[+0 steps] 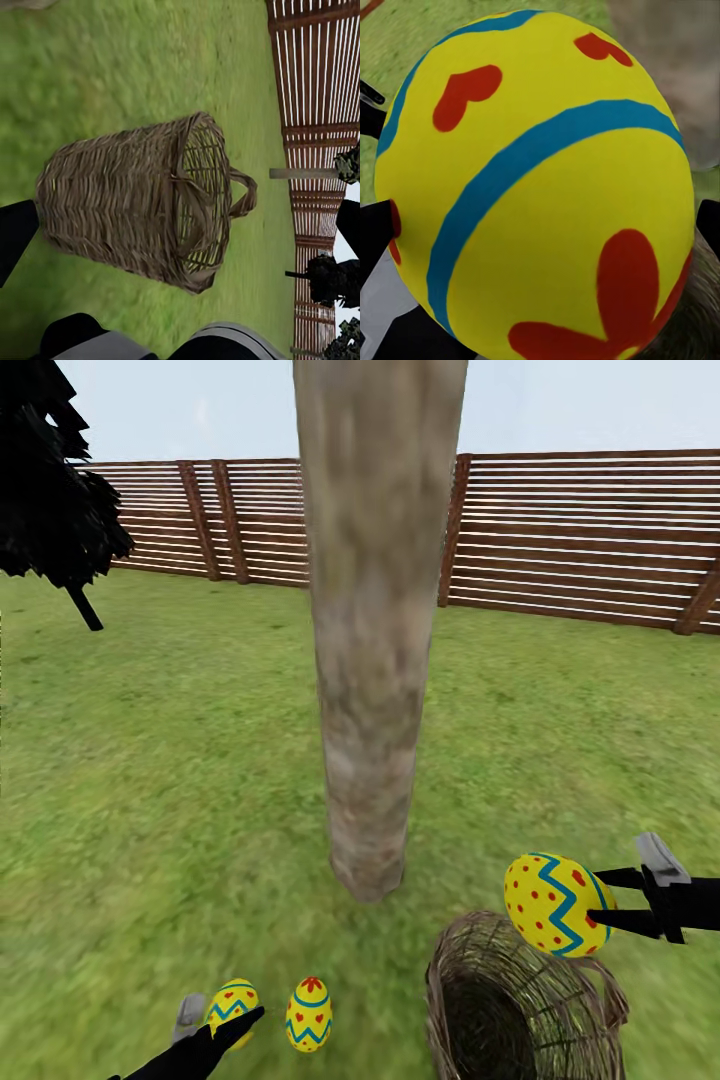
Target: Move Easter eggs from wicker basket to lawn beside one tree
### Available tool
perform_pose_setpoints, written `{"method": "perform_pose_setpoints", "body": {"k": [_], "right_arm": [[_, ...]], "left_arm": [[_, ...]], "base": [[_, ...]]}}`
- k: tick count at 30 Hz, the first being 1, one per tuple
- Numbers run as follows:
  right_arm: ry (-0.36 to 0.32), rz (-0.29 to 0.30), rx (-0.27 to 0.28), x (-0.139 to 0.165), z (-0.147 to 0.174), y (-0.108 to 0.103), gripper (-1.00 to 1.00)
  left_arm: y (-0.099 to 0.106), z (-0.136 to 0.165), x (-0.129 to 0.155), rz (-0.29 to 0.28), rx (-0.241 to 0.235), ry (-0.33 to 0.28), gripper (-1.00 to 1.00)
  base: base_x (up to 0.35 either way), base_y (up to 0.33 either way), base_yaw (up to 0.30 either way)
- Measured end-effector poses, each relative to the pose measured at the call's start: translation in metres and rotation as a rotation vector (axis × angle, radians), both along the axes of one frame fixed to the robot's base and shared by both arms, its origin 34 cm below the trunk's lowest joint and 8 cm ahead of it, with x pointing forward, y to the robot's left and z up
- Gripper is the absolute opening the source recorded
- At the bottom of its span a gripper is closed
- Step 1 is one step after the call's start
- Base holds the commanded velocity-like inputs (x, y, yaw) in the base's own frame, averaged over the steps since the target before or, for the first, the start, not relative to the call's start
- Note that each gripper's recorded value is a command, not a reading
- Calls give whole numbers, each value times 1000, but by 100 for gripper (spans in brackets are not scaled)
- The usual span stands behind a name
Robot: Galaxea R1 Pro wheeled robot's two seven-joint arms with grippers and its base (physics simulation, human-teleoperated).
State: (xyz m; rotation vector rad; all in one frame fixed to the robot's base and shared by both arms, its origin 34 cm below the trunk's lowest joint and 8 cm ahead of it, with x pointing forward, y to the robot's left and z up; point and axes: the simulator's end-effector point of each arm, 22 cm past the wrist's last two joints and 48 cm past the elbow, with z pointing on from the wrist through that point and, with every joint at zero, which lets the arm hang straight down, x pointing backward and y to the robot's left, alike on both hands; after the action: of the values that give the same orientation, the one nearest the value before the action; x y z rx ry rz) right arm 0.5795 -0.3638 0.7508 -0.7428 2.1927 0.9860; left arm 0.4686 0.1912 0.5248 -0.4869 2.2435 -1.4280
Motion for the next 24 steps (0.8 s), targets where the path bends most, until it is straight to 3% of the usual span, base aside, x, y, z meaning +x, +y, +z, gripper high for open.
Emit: {"method": "perform_pose_setpoints", "body": {"k": [5, 15, 24], "right_arm": [[2, -1, 1, 0, 0, 0, -100], [24, -15, 13, 2, 10, 5, -100], [15, 15, 28, 2, 44, 42, -100]], "left_arm": [[0, 0, 0, 0, 0, 0, 100], [0, 0, 0, 0, 0, 1, 100], [-1, 0, 0, -1, -1, 1, 100]], "base": [[-38, 289, 0], [-230, 218, 0], [-236, 224, 0]]}}
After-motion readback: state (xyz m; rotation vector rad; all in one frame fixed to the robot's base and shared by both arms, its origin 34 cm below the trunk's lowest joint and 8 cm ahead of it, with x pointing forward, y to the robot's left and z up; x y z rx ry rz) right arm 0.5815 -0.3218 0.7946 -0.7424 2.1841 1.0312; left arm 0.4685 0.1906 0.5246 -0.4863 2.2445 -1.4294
